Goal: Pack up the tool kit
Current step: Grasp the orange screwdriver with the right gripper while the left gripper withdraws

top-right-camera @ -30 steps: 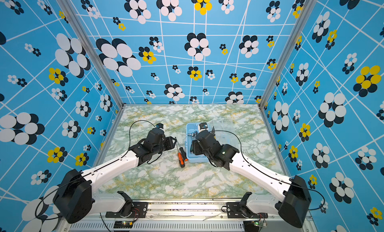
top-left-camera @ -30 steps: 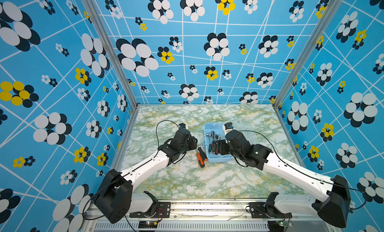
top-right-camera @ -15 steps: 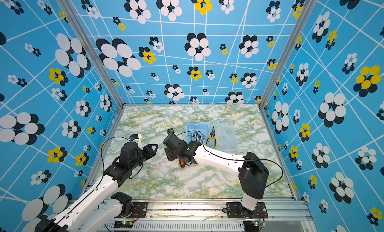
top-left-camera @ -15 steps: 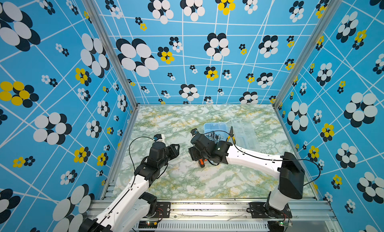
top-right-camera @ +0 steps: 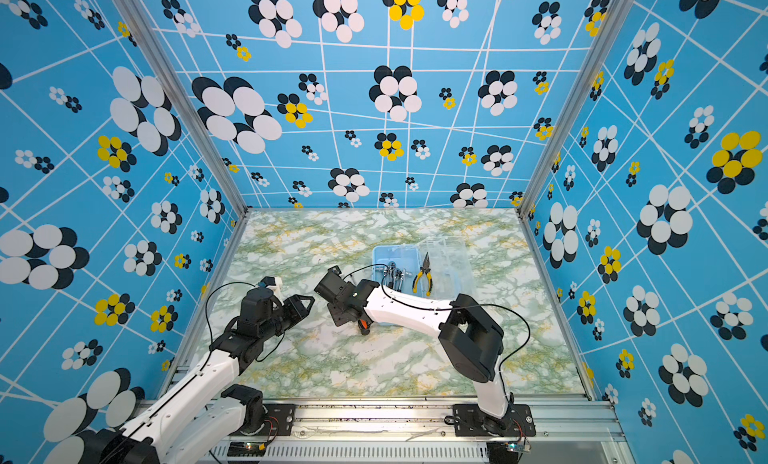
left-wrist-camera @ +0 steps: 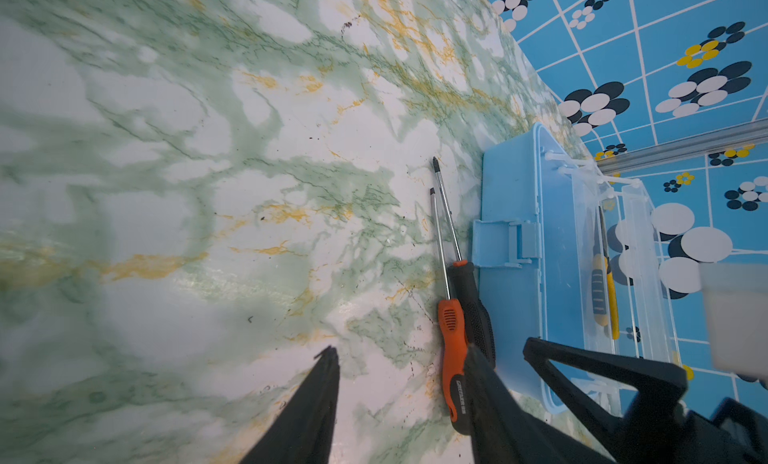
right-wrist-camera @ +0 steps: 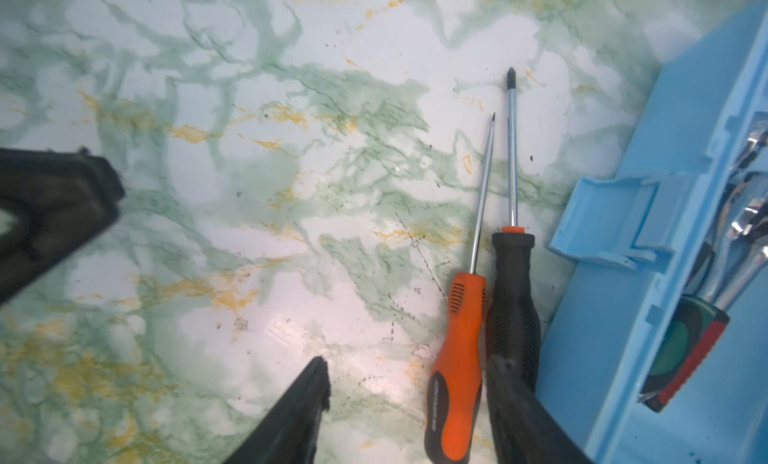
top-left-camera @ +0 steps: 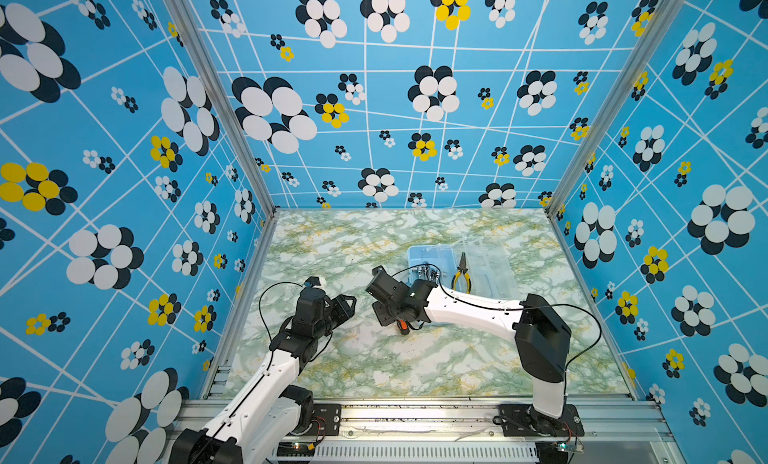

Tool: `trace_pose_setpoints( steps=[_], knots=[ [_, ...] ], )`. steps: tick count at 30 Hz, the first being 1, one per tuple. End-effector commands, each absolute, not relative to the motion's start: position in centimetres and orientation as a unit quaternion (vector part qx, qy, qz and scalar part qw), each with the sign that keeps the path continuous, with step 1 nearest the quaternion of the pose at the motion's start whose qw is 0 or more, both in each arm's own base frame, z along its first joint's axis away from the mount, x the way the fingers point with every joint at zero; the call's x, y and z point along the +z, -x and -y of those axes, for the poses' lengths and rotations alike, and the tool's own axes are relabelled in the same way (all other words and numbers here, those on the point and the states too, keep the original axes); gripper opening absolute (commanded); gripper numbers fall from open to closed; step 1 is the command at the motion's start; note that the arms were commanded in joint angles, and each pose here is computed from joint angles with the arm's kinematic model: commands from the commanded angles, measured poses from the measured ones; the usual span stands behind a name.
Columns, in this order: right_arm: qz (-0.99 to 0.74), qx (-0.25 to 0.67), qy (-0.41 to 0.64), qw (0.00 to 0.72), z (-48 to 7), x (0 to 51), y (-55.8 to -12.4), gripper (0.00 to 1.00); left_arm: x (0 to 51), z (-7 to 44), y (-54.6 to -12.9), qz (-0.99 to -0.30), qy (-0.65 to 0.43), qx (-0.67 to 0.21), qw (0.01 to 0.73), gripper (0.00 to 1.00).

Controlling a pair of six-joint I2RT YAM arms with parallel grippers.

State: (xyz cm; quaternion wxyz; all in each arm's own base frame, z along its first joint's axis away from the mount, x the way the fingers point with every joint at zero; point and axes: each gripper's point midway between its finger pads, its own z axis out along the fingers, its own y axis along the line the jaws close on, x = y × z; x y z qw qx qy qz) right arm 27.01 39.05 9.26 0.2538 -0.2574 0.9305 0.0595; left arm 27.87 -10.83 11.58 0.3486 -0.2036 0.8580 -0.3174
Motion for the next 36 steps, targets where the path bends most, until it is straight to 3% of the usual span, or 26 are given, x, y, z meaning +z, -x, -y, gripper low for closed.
trace_pose_setpoints(
  steps=[1, 9, 14, 18, 20, 23, 30, 32, 36],
  knots=[
    [-0.938, 0.023, 0.254, 0.234, -37.7, 7.9, -27.0, 0.63, 12.1, 11.1, -28.5, -0.855, 0.193, -0.325, 0.356, 0.50],
    [-0.948, 0.014, 0.240, 0.210, -36.8, 5.3, -27.2, 0.61, 11.4, 11.1, -28.4, -0.857, 0.195, -0.324, 0.351, 0.50],
    [-0.952, 0.028, 0.237, 0.190, -37.0, 3.5, -27.3, 0.55, 11.0, 11.0, -28.4, -0.860, 0.196, -0.319, 0.348, 0.50],
    [-0.955, 0.029, 0.236, 0.177, -36.9, 2.0, -27.4, 0.48, 10.7, 10.9, -28.5, -0.861, 0.198, -0.315, 0.346, 0.50],
    [-0.958, 0.028, 0.231, 0.169, -36.7, 1.1, -27.4, 0.37, 10.7, 10.9, -28.6, -0.862, 0.198, -0.314, 0.345, 0.50],
    [-0.961, 0.023, 0.225, 0.162, -36.5, 0.2, -27.5, 0.33, 10.5, 11.0, -28.6, -0.863, 0.197, -0.313, 0.343, 0.50],
    [-0.962, 0.030, 0.223, 0.154, -36.6, -0.5, -27.4, 0.11, 10.2, 11.0, -28.8, -0.867, 0.197, -0.310, 0.338, 0.49],
    [-0.962, 0.036, 0.224, 0.153, -36.9, -0.3, -27.4, 0.00, 10.2, 11.1, -28.9, -0.868, 0.195, -0.310, 0.336, 0.50],
    [-0.958, 0.071, 0.226, 0.160, -38.0, 1.5, -27.3, 0.00, 10.6, 11.2, -29.0, -0.869, 0.190, -0.310, 0.337, 0.51]
  ],
)
